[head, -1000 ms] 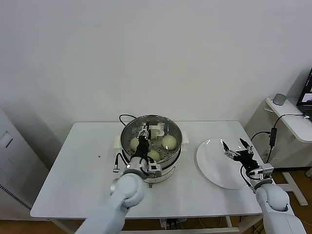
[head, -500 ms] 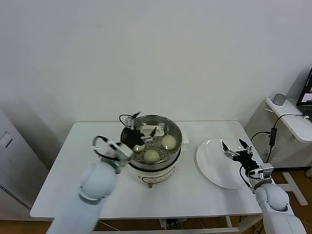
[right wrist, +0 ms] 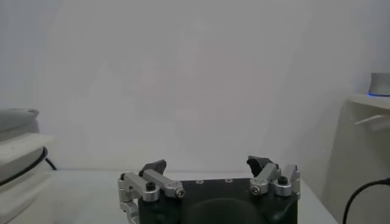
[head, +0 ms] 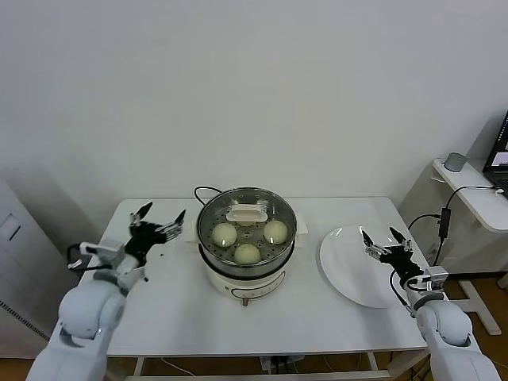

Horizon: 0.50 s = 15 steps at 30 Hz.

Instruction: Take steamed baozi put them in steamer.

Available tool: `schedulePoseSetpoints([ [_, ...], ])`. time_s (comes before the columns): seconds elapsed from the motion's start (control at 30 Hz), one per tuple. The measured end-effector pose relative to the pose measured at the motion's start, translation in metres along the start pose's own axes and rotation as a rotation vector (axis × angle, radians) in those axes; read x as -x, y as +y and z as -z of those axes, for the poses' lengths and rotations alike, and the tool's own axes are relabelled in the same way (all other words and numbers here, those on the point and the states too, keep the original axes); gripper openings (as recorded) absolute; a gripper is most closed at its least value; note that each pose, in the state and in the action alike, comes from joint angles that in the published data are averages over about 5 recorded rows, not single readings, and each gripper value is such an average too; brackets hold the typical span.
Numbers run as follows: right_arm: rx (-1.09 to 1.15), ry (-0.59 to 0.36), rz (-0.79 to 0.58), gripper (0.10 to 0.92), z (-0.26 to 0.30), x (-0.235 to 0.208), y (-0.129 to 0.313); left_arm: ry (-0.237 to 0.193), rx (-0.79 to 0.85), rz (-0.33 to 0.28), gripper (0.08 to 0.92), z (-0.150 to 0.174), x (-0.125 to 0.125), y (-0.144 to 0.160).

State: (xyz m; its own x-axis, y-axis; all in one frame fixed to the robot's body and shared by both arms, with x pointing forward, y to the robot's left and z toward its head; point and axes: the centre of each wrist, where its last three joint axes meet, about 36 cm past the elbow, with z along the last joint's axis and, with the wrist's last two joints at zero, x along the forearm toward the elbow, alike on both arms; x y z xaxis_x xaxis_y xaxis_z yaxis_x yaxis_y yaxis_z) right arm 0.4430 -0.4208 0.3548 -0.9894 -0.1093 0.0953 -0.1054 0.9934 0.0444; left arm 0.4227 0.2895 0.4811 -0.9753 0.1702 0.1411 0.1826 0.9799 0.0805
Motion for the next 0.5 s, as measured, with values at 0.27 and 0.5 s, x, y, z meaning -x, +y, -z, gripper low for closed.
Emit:
schedulePoseSetpoints([
  [0.27,-0.004,-0.007,-0.005,0.823,0.003,0.001,0.005,0.066,-0.067,0.059,0.823,-0.037,-0.005,0.022],
  [0.5,-0.022,0.008,-0.014,0.823,0.004,-0.003,0.006,0.098,-0.124,0.082,0.823,-0.056,-0.005,0.031],
])
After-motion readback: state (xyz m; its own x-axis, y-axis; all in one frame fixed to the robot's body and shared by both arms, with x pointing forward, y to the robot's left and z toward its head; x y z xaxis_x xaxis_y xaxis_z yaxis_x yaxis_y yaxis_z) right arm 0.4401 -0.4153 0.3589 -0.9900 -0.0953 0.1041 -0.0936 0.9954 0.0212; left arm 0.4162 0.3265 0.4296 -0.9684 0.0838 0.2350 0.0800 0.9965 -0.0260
